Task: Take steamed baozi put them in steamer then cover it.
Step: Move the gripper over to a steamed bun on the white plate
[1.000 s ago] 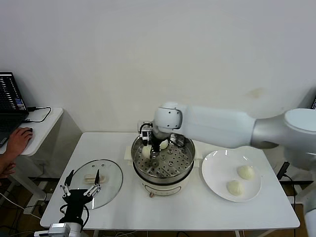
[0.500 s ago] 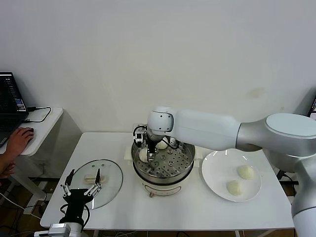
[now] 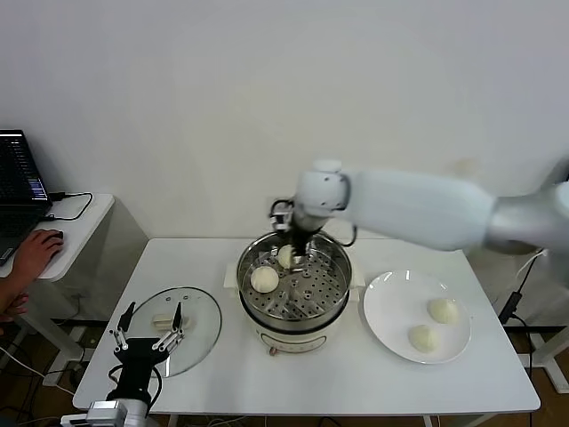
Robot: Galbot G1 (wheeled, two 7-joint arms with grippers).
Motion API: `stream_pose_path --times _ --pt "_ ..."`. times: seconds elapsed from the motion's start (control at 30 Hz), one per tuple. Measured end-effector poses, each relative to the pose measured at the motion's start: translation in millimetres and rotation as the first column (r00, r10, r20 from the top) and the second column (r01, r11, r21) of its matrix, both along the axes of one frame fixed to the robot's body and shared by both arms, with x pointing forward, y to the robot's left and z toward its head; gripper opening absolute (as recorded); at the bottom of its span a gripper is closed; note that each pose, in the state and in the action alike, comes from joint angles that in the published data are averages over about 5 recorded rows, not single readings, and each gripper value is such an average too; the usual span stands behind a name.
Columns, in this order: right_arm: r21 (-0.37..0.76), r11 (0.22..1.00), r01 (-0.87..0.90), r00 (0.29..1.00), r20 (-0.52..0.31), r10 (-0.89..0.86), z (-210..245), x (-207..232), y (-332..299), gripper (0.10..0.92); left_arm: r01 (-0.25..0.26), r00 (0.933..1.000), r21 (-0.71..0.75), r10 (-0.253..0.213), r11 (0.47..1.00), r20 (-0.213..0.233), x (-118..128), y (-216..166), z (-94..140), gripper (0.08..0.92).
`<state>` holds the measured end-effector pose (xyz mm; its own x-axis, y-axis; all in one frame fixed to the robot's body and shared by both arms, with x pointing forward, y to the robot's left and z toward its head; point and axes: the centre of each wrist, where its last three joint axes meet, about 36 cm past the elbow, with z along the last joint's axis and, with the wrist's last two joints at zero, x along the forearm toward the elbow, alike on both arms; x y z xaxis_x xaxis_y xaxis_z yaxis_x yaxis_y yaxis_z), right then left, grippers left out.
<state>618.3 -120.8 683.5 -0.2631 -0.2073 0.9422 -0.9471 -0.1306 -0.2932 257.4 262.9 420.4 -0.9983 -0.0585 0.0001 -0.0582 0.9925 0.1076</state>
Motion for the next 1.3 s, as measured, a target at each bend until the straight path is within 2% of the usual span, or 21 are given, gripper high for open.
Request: stream_pose_path --times 0.33,0.63,1.0,1.3 --pt "-0.05 0.999 0.012 1.0 -0.013 -0.012 1.7 -29.4 -122.2 0.823 0.009 0.9999 0.008 -0.009 1.0 -0.014 -0.5 -0.7 -3.9 0.823" --pt "-0.103 0.994 0.032 0.999 -0.021 -0.034 -42.8 -53.7 -204.0 0.822 0.006 0.9997 0.015 -0.005 1.0 -0.025 -0.6 1.2 -8.3 0.823" --pt "-0.145 0.989 0.04 0.997 -0.063 -0.049 -121.5 -74.5 -245.7 0.823 -0.001 0.9994 0.027 0.002 1.0 -0.033 -3.3 2.4 -7.2 0.823" --pt "-0.17 0.985 0.04 0.994 -0.093 -0.057 -165.7 -84.9 -257.3 0.822 -0.01 0.9991 0.027 0.011 1.0 -0.04 -6.5 2.4 -8.1 0.823"
